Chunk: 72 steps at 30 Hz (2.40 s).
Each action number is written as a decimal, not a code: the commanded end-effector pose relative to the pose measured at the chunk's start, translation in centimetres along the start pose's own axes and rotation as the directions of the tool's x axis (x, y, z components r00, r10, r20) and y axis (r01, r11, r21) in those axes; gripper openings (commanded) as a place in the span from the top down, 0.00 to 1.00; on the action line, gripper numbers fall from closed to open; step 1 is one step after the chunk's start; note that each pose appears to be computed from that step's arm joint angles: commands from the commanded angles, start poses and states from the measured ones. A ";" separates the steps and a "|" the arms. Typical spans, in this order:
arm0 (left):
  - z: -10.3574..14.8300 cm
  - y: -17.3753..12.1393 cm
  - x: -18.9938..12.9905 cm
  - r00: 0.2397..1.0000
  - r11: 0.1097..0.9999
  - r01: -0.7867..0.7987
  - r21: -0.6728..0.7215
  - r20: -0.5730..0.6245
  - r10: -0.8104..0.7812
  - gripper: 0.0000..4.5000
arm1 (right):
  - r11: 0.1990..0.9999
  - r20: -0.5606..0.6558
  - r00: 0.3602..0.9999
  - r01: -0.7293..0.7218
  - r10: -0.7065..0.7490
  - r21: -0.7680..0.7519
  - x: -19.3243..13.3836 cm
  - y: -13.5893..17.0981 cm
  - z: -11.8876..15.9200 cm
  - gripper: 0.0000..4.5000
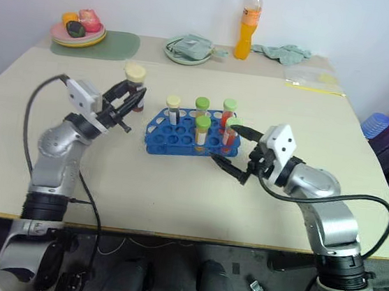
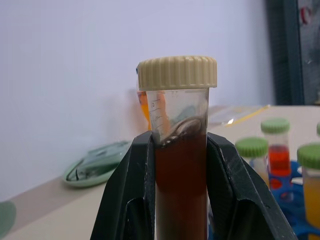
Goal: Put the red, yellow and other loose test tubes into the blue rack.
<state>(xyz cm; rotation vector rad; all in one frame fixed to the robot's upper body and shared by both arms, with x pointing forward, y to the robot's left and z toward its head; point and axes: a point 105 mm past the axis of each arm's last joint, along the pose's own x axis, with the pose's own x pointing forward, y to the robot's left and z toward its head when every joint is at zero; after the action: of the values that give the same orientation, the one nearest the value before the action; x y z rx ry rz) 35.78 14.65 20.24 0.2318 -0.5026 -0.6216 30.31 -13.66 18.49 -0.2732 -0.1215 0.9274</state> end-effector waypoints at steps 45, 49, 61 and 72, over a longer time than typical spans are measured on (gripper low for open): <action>-5.3 -5.2 0.7 1.000 0.937 -0.003 -0.350 -0.020 -0.004 0.58 | 0.988 0.044 0.996 0.089 -0.084 -0.124 -0.9 -1.3 2.6 0.00; -4.6 -5.1 0.2 1.000 0.944 0.029 -0.328 -0.002 -0.031 0.15 | 0.989 0.043 0.996 0.082 -0.077 -0.123 -0.7 -1.2 2.4 0.00; -1.6 -3.0 -4.5 0.994 0.962 0.070 -0.265 -0.068 -0.091 0.02 | 0.995 0.009 0.999 0.041 -0.040 -0.087 -1.0 -1.2 1.0 0.00; 0.4 1.0 -9.6 0.928 0.952 0.251 -0.173 -0.236 -0.287 0.02 | 0.999 -0.056 0.998 -0.031 0.029 -0.022 -2.9 0.4 -0.8 0.00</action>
<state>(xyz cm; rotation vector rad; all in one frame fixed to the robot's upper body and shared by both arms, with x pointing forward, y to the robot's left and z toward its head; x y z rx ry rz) 29.71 20.38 15.74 0.2381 -0.1262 -0.8752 28.97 -15.83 16.00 -0.2987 -0.0241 0.9364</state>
